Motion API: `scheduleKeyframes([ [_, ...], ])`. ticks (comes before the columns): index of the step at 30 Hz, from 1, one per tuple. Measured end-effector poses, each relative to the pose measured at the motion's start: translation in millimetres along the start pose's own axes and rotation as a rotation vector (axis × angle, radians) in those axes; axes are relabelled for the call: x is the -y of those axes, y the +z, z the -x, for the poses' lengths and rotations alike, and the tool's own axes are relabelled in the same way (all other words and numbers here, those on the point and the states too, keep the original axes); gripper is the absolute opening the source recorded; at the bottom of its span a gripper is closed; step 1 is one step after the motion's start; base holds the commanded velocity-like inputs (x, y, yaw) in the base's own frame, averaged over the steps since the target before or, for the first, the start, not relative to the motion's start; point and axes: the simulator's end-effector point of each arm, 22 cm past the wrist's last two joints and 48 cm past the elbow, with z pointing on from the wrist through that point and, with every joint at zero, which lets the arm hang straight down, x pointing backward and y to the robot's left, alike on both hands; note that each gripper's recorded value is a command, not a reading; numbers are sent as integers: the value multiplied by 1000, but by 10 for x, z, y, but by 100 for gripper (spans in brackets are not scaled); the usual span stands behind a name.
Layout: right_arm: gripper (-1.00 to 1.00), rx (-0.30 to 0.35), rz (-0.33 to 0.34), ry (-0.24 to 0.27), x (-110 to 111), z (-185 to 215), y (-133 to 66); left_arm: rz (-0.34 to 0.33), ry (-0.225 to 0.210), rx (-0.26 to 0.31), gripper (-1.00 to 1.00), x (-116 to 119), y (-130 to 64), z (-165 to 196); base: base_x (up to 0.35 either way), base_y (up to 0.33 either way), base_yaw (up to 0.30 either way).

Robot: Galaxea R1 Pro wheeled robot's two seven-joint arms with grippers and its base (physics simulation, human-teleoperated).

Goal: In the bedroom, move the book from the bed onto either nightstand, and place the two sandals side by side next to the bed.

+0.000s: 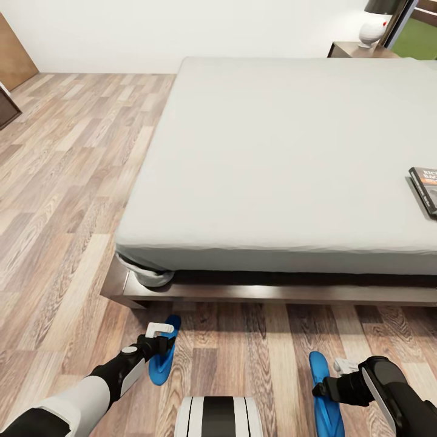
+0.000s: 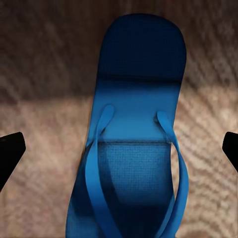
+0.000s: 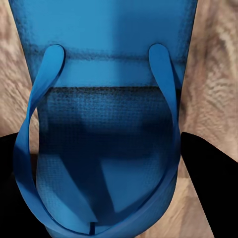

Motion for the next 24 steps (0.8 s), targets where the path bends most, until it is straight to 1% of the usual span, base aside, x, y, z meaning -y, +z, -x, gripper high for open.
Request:
scheduleKeyframes([
  [4,-100,16,2,-3,-18,39,-63,1,2,16,100,3,-47,90,0,0,0],
  [9,-100,16,2,-3,-17,38,-62,1,2,16,100,2,-47,89,0,0,0],
  [13,-100,32,4,-6,-34,77,-126,2,5,32,100,4,-96,171,0,0,0],
  [16,-100,32,3,-6,-32,77,-126,1,5,32,100,4,-96,169,0,0,0],
  [24,-100,52,6,-9,-54,123,-206,4,7,52,100,0,-159,278,0,0,0],
])
